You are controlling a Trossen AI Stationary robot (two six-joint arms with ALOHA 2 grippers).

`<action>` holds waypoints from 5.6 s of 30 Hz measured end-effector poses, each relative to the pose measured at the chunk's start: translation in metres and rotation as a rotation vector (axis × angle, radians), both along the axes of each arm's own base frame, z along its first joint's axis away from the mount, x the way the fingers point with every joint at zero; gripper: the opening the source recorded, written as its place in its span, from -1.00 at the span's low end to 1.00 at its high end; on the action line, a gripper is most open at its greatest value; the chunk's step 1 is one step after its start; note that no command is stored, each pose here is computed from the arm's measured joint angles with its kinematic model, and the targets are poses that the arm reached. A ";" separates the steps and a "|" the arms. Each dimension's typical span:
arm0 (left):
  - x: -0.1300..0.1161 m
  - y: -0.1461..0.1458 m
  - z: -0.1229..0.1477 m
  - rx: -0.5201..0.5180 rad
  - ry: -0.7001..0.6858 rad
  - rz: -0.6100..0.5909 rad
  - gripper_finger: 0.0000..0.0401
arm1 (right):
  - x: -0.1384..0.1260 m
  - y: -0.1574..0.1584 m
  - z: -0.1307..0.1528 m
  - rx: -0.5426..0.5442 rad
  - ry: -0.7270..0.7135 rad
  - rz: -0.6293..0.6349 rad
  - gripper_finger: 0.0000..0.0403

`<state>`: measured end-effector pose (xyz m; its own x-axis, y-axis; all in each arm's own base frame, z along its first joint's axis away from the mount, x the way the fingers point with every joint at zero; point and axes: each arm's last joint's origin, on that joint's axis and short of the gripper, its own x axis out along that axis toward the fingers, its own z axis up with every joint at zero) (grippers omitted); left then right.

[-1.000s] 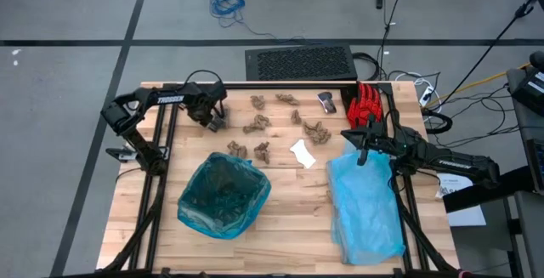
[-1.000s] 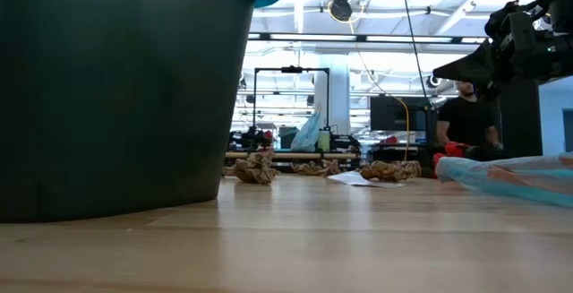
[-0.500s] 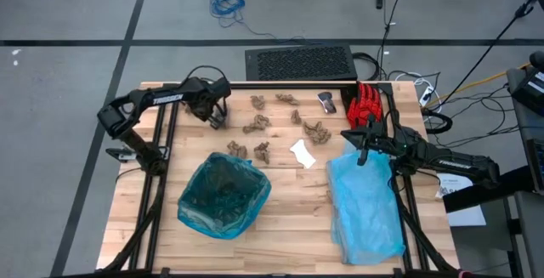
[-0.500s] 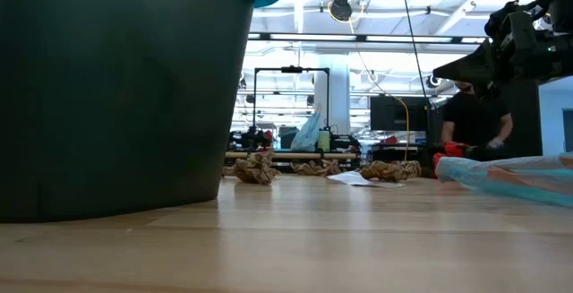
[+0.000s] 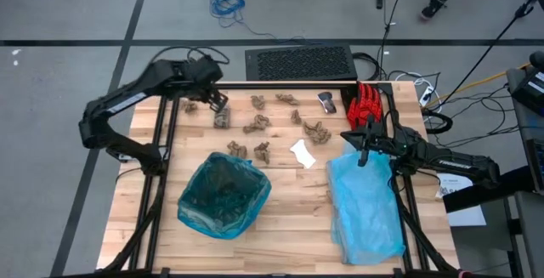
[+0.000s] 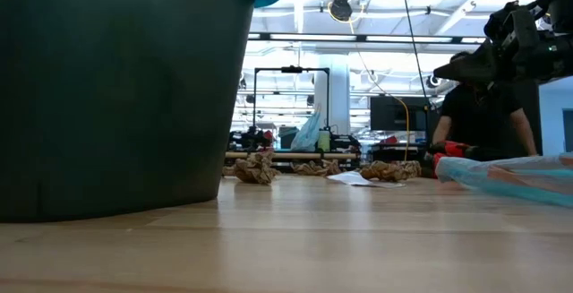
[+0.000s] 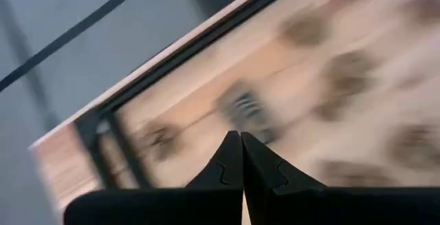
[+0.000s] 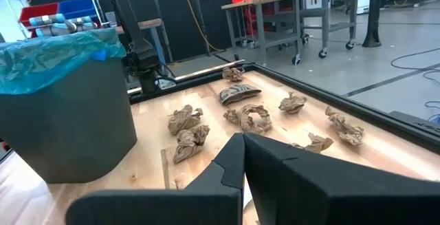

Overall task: Place trash/remove bag and relplace
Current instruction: Put the brown napkin into the trash bin

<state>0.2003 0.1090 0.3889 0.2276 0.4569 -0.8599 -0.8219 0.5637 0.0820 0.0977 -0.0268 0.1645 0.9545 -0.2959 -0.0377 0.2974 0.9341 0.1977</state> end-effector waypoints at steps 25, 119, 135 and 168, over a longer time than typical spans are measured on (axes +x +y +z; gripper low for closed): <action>0.016 0.059 -0.084 -0.236 0.296 0.010 -0.64 | 0.000 0.000 0.000 -0.002 0.002 0.007 -1.00; -0.050 -0.073 0.031 -0.032 -0.466 -0.475 -1.00 | 0.003 0.000 0.000 0.031 -0.006 0.023 -0.53; 0.040 -0.176 -0.006 -0.354 -0.417 -0.836 -1.00 | 0.003 0.002 0.019 0.015 -0.106 0.090 -0.53; 0.071 -0.204 -0.052 -0.511 -0.196 -0.667 -0.39 | 0.080 -0.009 0.100 -0.069 0.117 0.315 -0.23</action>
<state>0.2713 -0.0949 0.3373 0.4766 -0.2577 -0.8405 -0.2785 0.8626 -0.4224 0.1778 -0.0360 0.2642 0.9898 0.0074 -0.1424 0.0087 0.9937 0.1120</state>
